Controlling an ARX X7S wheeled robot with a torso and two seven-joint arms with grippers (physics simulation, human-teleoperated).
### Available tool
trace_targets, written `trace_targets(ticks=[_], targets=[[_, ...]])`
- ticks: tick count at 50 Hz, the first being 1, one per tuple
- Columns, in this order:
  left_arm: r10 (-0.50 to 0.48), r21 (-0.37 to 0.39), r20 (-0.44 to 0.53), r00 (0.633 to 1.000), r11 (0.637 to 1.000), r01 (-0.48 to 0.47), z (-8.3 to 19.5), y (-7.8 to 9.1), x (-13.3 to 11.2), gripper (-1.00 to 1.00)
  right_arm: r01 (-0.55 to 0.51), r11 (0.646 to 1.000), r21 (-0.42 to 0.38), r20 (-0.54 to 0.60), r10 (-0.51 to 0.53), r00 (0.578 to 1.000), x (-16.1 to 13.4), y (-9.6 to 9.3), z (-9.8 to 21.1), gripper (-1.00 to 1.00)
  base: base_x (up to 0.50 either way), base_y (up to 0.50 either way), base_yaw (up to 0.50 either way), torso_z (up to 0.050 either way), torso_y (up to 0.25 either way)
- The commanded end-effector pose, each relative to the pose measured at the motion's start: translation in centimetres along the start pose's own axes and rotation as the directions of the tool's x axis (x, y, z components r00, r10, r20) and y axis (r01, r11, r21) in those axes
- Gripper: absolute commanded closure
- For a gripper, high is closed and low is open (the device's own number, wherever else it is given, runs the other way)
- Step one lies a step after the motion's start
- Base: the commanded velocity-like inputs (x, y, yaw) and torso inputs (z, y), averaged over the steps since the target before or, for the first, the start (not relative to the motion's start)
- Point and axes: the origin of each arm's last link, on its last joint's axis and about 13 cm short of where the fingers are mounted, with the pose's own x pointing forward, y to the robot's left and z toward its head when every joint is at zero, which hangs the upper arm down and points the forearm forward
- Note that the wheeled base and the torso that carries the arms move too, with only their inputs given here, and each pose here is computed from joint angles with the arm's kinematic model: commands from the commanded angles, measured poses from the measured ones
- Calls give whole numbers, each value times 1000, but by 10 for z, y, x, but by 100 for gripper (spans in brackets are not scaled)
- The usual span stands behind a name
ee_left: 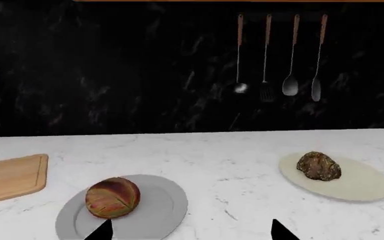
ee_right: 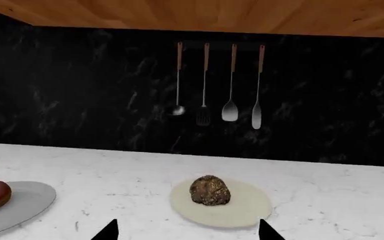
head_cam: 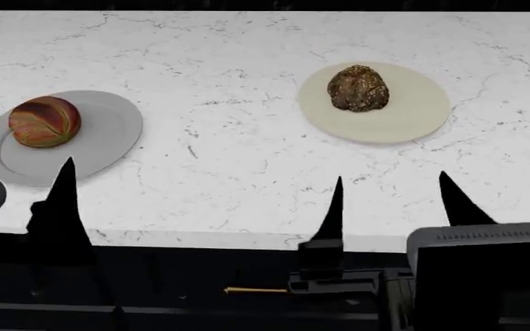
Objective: Place all breads on the cutting board.
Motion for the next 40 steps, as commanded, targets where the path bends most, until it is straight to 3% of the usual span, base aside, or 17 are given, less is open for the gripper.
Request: trace_targets(ticks=[1, 2, 9, 26, 30, 35, 36, 40], targets=[[23, 235, 74, 997, 971, -40, 79, 11, -46, -100, -58, 955, -290, 78, 84, 993, -15, -13, 87, -100, 0, 0, 0, 0, 0], [-15, 232, 31, 999, 973, 7, 80, 11, -50, -100, -57, 955, -292, 79, 83, 993, -15, -14, 89, -100, 0, 0, 0, 0, 0], [-18, 246, 16, 1000, 969, 14, 84, 12, -53, -100, -49, 947, -318, 92, 82, 992, -14, -16, 100, -100, 0, 0, 0, 0, 0], [33, 169, 54, 998, 985, -41, 93, 21, -46, -100, -10, 943, -331, 120, 52, 991, -15, -18, 111, -100, 0, 0, 0, 0, 0], [29, 160, 79, 996, 986, -41, 96, 20, -47, -100, -21, 964, -266, 122, 56, 991, -18, -21, 116, -100, 39, 0, 0, 0, 0], [29, 146, 73, 997, 988, -40, 94, 19, -47, -100, -14, 965, -262, 123, 48, 991, -17, -22, 117, -100, 252, 0, 0, 0, 0], [29, 143, 68, 997, 989, -39, 91, 19, -47, -100, -34, 975, -219, 123, 62, 990, -18, -22, 117, -100, 309, 0, 0, 0, 0], [24, 146, 76, 997, 989, -35, 96, 19, -47, -100, -28, 973, -228, 122, 57, 991, -19, -24, 117, -100, 304, 0, 0, 0, 0]])
